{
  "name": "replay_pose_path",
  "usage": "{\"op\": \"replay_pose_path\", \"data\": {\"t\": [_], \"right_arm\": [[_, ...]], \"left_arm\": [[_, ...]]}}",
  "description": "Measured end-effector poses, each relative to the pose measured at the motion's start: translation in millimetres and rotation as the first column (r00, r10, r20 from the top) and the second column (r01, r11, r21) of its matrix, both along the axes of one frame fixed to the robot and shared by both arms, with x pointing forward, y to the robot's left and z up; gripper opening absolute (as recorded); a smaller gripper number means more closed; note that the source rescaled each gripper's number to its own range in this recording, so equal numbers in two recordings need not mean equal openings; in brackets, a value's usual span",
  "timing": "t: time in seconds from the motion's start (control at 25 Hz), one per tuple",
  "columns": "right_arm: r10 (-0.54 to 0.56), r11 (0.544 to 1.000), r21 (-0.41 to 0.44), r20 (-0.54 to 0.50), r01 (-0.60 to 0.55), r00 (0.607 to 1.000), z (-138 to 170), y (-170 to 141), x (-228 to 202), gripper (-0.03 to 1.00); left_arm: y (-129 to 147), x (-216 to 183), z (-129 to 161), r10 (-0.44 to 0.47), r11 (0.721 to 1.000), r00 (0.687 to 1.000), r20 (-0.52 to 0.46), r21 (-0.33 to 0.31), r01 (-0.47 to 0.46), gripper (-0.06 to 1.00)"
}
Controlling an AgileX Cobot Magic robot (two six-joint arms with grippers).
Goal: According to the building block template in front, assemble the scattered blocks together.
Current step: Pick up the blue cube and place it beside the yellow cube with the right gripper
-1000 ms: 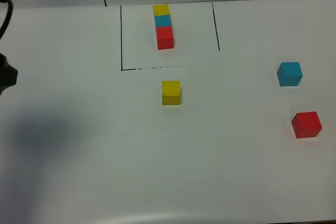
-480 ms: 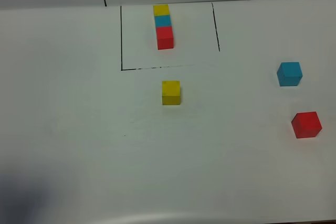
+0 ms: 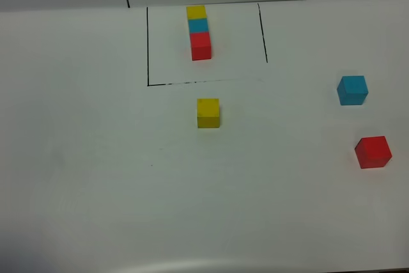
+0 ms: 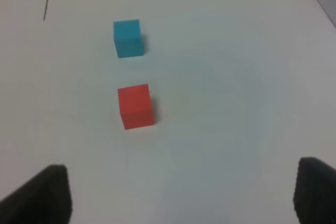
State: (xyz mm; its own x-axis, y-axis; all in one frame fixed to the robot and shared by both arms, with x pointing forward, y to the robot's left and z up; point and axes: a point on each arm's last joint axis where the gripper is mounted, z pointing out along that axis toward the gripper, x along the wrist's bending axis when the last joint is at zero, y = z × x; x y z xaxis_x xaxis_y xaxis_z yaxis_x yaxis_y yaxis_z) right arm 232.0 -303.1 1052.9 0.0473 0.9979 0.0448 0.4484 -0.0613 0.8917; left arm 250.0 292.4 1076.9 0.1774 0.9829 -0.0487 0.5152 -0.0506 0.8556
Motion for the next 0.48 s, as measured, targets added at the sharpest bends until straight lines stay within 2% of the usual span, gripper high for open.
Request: {"op": "replay_pose_path", "data": {"t": [0.32, 0.48], "right_arm": [[0.0, 1.0, 0.0, 0.0, 0.0, 1.0, 0.0, 0.0, 0.0, 0.73], [0.0, 1.0, 0.0, 0.0, 0.0, 1.0, 0.0, 0.0, 0.0, 0.73]], "left_arm": [[-0.8, -24.2, -14.6, -0.027, 0.999, 0.999, 0.037, -0.032, 0.028, 0.91], [-0.7, -28.2, -21.5, -0.033, 0.999, 0.999, 0.002, -0.026, 0.033, 0.85]]}}
